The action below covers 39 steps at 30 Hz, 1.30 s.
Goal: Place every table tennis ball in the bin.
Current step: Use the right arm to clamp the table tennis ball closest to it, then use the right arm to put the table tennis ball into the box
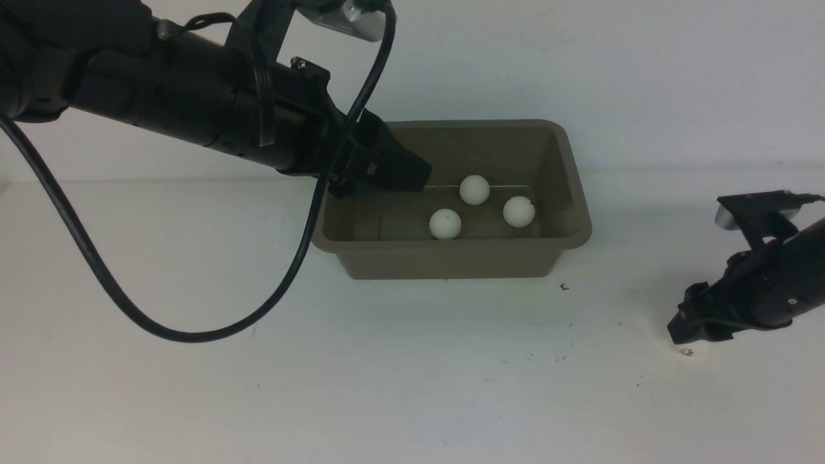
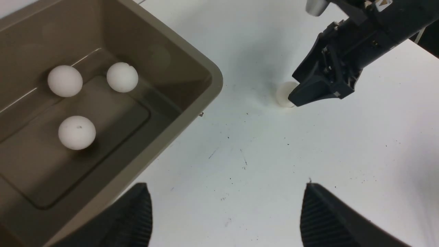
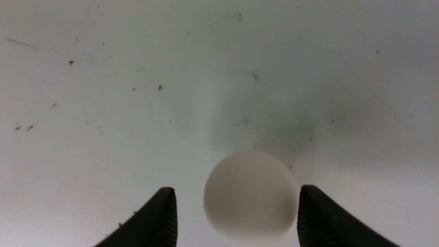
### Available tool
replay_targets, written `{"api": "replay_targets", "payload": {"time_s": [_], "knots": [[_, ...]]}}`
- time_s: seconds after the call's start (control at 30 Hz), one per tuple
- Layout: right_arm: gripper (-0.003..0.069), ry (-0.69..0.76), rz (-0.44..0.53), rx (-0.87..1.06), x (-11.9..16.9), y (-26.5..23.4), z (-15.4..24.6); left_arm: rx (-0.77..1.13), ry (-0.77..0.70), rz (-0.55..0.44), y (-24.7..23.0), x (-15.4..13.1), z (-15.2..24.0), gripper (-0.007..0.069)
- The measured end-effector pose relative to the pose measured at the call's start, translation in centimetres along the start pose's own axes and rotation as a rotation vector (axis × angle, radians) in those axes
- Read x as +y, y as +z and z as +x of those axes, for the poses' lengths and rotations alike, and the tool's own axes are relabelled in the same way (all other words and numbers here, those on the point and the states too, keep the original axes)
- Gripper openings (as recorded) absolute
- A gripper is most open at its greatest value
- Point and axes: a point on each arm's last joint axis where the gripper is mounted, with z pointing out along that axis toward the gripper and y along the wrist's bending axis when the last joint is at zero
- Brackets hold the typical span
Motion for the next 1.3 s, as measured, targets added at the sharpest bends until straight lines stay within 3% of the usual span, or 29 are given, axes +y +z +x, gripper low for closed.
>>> {"api": "replay_targets", "payload": {"time_s": [0.43, 0.53, 0.8, 1.17, 1.3], "knots": [[0.0426, 0.009, -0.001, 0.026, -0.7, 1.9, -0.3, 0.001, 0.001, -0.001, 0.0, 0.0, 0.0, 0.0520], [0.0363, 0.005, -0.002, 0.016, -0.8, 1.7, -0.8, 0.002, 0.002, -0.002, 0.0, 0.0, 0.0, 0.0520], [0.0359, -0.018, -0.049, 0.028, -0.5, 0.5, -2.3, 0.000, 0.004, -0.008, 0.0, 0.1, 0.0, 0.0520], [0.0359, -0.117, -0.047, -0.261, 1.2, -9.0, -8.5, -0.013, 0.004, -0.022, 0.0, 0.2, -0.1, 0.0520], [0.0359, -0.168, -0.124, -0.422, 2.5, -12.7, -11.2, -0.013, 0.004, -0.022, 0.0, 0.2, -0.1, 0.0520]]}}
